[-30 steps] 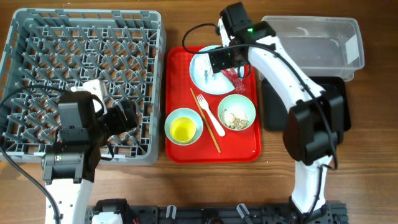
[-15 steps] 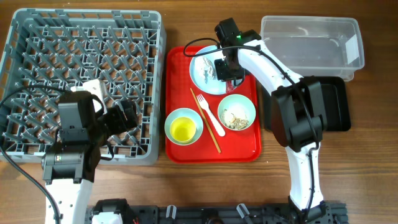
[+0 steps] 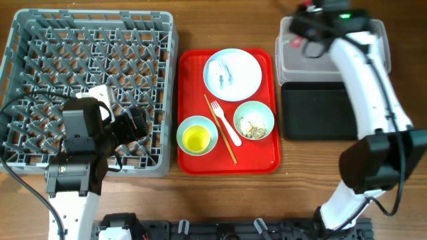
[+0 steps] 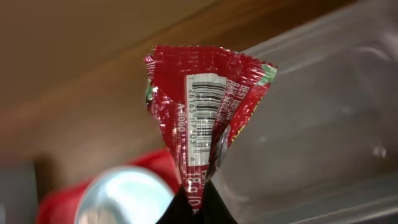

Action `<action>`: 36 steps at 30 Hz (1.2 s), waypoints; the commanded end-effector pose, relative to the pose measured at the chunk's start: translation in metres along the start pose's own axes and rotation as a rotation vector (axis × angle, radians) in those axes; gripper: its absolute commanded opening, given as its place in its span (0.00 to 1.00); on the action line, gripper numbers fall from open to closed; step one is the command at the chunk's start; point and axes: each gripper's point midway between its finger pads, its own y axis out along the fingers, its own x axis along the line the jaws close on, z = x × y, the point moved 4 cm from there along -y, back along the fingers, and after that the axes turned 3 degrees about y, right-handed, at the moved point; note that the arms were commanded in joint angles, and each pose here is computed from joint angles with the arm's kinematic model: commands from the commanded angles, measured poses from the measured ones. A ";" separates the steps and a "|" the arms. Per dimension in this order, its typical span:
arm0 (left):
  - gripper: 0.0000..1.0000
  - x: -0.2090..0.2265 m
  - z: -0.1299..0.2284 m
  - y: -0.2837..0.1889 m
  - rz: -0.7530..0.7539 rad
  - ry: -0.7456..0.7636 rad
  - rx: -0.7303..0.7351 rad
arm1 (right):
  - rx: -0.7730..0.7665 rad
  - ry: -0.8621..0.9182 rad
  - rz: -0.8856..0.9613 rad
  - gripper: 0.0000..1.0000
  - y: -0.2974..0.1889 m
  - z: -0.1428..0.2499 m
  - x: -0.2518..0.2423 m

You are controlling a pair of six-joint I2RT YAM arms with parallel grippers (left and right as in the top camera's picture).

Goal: Sort waste into correct bins and load items into the dishwasher rack
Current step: 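Reach the right gripper to the red sauce packet and carry it to the clear bin, then grasp the white tissue on the plate with the right gripper, drop in clear bin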

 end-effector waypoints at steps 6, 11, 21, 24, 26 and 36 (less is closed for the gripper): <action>1.00 -0.002 -0.007 -0.005 0.000 -0.004 -0.026 | -0.008 0.089 -0.192 1.00 0.014 -0.024 0.004; 1.00 -0.002 -0.007 -0.005 0.000 -0.004 -0.026 | 0.129 -0.162 -0.357 0.99 0.003 0.025 0.057; 1.00 -0.002 -0.007 -0.005 0.000 -0.004 -0.026 | 0.159 -0.522 -0.342 0.93 0.015 0.136 0.119; 1.00 -0.002 -0.007 -0.005 0.000 -0.004 -0.026 | 0.174 -0.545 -0.355 0.91 0.028 0.158 0.124; 1.00 -0.002 -0.007 -0.005 0.000 -0.004 -0.026 | 0.185 -0.558 -0.357 0.91 0.039 0.171 0.126; 1.00 -0.002 -0.007 -0.005 0.000 -0.004 -0.025 | 0.289 -0.573 -0.258 0.86 0.110 0.227 0.115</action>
